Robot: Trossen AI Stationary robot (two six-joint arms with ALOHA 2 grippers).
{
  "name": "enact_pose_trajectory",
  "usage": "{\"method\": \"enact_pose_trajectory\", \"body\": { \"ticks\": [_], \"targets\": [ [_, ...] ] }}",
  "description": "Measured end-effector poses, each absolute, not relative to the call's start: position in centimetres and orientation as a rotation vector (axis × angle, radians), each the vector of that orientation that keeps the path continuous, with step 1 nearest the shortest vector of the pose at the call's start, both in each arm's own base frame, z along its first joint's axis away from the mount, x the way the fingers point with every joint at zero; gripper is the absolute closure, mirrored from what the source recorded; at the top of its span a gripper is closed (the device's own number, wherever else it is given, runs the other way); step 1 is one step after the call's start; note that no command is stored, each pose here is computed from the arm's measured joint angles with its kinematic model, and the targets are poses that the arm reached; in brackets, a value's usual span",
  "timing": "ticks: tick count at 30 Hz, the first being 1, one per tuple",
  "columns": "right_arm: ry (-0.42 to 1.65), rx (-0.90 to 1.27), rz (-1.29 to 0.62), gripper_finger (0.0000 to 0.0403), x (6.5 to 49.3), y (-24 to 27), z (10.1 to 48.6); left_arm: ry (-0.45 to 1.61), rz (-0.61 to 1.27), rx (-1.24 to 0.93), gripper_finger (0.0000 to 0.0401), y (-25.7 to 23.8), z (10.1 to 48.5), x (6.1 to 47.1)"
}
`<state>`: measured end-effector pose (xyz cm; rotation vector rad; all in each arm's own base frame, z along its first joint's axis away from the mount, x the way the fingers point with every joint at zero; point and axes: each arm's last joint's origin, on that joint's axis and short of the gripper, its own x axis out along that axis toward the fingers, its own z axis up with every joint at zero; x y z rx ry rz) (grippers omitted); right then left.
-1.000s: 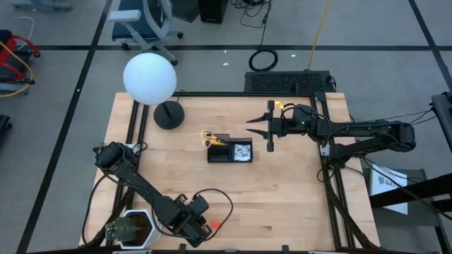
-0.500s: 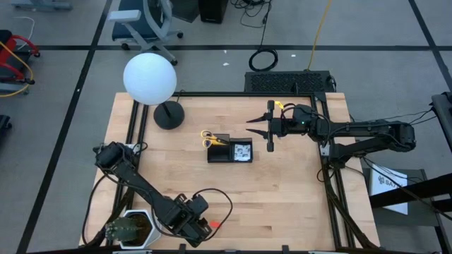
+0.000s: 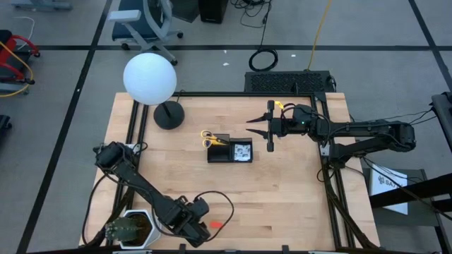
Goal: Pick and place office supplies into organizer
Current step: Put the blue binder clip into the desk organizer
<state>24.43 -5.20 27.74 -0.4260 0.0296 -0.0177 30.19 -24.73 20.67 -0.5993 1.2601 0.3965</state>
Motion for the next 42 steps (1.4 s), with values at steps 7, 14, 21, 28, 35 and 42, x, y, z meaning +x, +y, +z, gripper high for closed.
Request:
{"method": "enact_pose_trajectory", "body": {
  "ticks": [7, 14, 21, 28, 35, 42],
  "targets": [
    [0.029, -0.426, -0.018, 0.0293, 24.4, -5.2, 27.8, 1.314, 0.402, -0.63, 0.0155, -23.9, 20.2, 31.0],
    [0.029, -0.426, -0.018, 0.0293, 24.4, -5.2, 27.7, 1.433, 0.513, -0.617, 0.0155, -22.9, 18.4, 31.1],
    [0.03, -0.426, -0.018, 0.0293, 24.4, -5.2, 27.7, 1.471, 0.572, -0.63, 0.0155, -22.4, 18.4, 30.8],
    [0.029, -0.426, -0.018, 0.0293, 24.4, -5.2, 27.7, 1.524, 0.568, -0.677, 0.0155, -22.3, 16.5, 30.2],
    [0.029, -0.426, -0.018, 0.0293, 24.4, -5.2, 27.7, 1.495, 0.513, -0.739, 0.0155, -22.2, 14.5, 30.0],
    [0.023, -0.428, -0.019, 0.0294, 24.4, -5.2, 27.8, 1.482, 0.523, -0.725, 0.0155, -22.0, 14.6, 30.2]
  ]
}}
